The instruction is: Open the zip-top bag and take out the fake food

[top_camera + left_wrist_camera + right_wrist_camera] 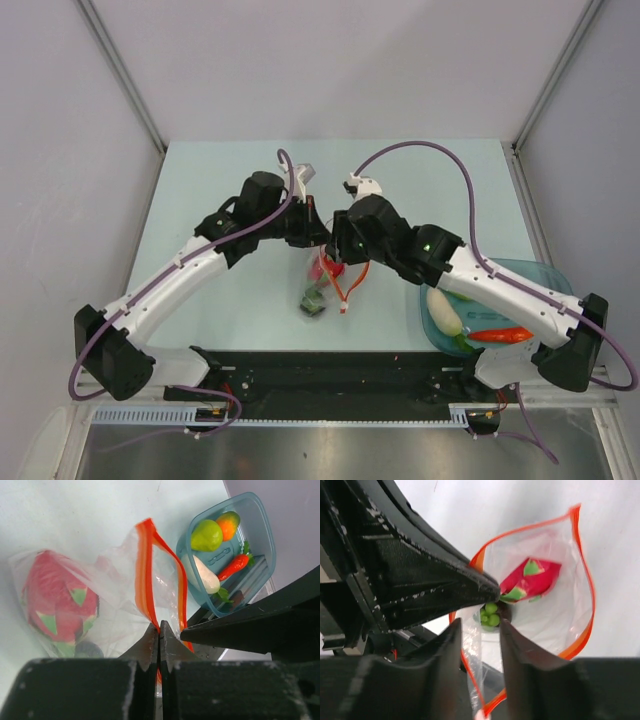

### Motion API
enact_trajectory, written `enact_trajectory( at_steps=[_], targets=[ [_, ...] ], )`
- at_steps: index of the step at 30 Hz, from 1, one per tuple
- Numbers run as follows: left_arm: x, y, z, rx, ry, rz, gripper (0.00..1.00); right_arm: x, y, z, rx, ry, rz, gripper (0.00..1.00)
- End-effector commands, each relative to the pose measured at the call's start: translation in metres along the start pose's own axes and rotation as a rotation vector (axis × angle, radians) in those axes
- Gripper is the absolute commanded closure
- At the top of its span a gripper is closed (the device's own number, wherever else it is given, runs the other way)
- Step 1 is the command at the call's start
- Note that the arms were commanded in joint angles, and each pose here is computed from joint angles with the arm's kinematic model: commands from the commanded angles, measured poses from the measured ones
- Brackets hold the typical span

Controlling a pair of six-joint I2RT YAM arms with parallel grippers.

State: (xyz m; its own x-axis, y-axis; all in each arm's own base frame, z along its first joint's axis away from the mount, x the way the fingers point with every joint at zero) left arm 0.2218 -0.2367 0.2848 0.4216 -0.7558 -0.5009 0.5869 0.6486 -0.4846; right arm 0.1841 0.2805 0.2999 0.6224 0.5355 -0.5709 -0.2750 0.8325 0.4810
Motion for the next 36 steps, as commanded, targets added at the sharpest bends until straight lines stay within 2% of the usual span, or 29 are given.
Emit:
enact_trajectory(
  at_steps=[1, 5, 12, 19, 23, 24, 27, 36],
  targets=[
    [-0.017, -0.023, 0.019, -0.026, -0.064, -0.081, 1.0, -0.006, 0.0, 0.02, 0.048, -0.1, 0.022, 0.65],
    [-0.017, -0.028, 0.017, -0.052, -0.077, -0.118, 1.0, -0.008, -0.018, 0.009, 0.084, -0.1, 0.018, 0.66],
    [-0.003, -0.029, 0.024, -0.07, -0.048, -0.131, 1.0, 0.021, -0.039, -0.007, 0.123, 0.006, -0.015, 0.65],
    [0.008, -0.042, 0.031, -0.08, -0.068, -0.164, 1.0, 0.058, -0.06, -0.031, 0.291, 0.122, -0.039, 0.62],
    [0.018, -0.036, 0.029, -0.064, -0.035, -0.139, 1.0, 0.076, -0.079, -0.039, 0.295, 0.15, -0.094, 0.54],
    [0.02, -0.035, 0.028, -0.065, -0.02, -0.138, 1.0, 0.079, -0.081, -0.037, 0.307, 0.155, -0.083, 0.49],
    [0.021, -0.033, 0.022, -0.084, -0.017, -0.136, 1.0, 0.091, -0.085, -0.043, 0.357, 0.188, -0.054, 0.44],
    [0.028, -0.025, 0.018, -0.025, 0.041, -0.102, 1.0, 0.111, -0.082, -0.062, 0.385, 0.302, 0.022, 0.38]
  ],
)
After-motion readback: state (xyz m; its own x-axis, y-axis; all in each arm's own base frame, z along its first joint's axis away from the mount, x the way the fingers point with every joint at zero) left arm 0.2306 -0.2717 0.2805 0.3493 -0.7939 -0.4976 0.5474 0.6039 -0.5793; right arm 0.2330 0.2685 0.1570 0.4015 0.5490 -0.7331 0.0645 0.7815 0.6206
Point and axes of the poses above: each gripper's point midway between its finger pads, its own x axis out along the fingers, its own y axis along the line the jaws close on, z = x × y, the point moved 7 cm from there along -x, back along the fingers, and after that the axes turned 9 degrees about x, right-handed, at the moved point
